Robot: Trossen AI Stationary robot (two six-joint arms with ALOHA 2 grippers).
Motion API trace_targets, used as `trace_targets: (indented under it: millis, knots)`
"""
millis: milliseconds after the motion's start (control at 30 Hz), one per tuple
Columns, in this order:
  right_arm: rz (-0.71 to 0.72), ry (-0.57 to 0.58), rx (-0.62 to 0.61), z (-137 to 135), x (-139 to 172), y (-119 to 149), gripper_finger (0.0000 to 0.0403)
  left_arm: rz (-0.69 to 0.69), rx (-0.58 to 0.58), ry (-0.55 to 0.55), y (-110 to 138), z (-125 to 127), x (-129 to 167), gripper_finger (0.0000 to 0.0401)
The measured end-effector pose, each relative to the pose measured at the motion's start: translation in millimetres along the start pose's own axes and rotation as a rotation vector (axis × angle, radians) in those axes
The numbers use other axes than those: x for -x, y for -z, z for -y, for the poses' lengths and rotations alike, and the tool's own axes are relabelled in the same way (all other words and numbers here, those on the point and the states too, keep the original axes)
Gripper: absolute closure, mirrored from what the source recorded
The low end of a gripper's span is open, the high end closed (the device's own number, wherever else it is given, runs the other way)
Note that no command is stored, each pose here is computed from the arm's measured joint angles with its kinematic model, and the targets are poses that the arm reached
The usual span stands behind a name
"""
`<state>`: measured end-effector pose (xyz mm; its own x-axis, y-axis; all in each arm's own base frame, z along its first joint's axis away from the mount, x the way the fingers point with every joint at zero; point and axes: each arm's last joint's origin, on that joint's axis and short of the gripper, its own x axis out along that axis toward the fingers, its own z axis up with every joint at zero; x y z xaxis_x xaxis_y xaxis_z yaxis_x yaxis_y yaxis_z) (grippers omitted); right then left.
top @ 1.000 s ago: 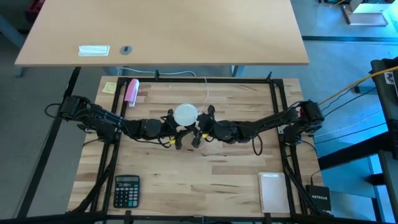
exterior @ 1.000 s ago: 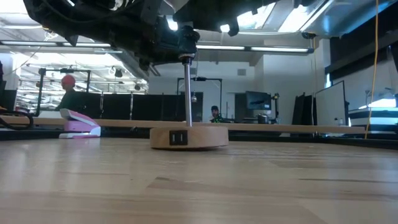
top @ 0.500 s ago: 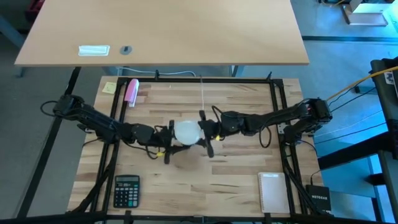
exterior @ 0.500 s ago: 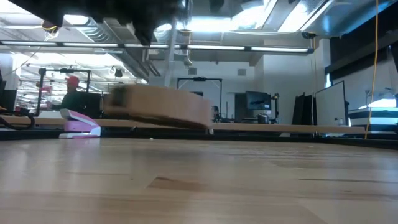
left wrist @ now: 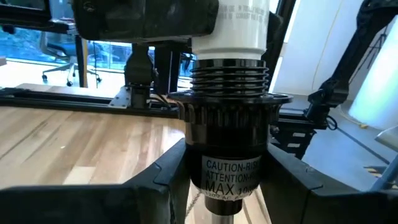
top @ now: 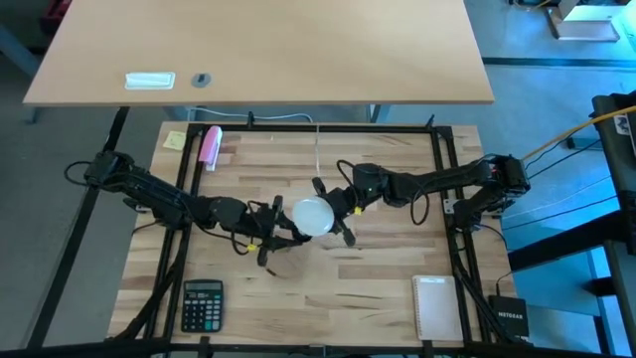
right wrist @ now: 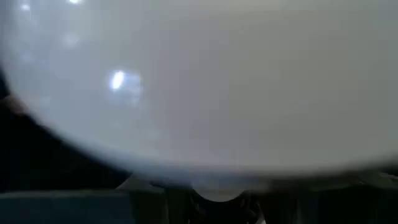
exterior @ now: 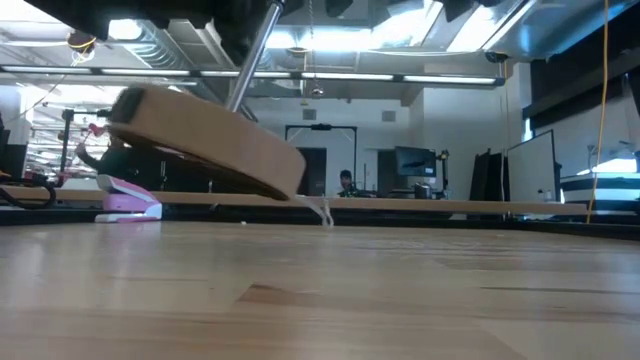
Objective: Screw lightbulb
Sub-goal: Remove the lightbulb from the desk lamp
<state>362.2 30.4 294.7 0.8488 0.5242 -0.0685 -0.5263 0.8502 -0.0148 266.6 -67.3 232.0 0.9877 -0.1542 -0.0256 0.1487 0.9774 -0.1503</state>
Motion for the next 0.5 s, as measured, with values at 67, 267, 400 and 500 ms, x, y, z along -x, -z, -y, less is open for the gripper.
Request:
trace_targets:
  millis: [67,267,400,500]
  knots:
    - [0.0,0.064,-0.015,0,-1,0,0.0258,0.002,-0.004,-0.019,0,0,0,0.026]
    - [-0.038,0.133,-0.045,3,1,3,0.0138,0.026,-0.006,-0.078,-2,-2,0,0.026]
    - [-0.11,0.238,-0.066,0,13,-3,0.0049,0.036,-0.01,-0.15,-2,-3,1,0.026]
    - [-0.198,0.364,-0.084,-5,30,-10,0.0015,0.047,-0.013,-0.22,-3,-5,1,0.026]
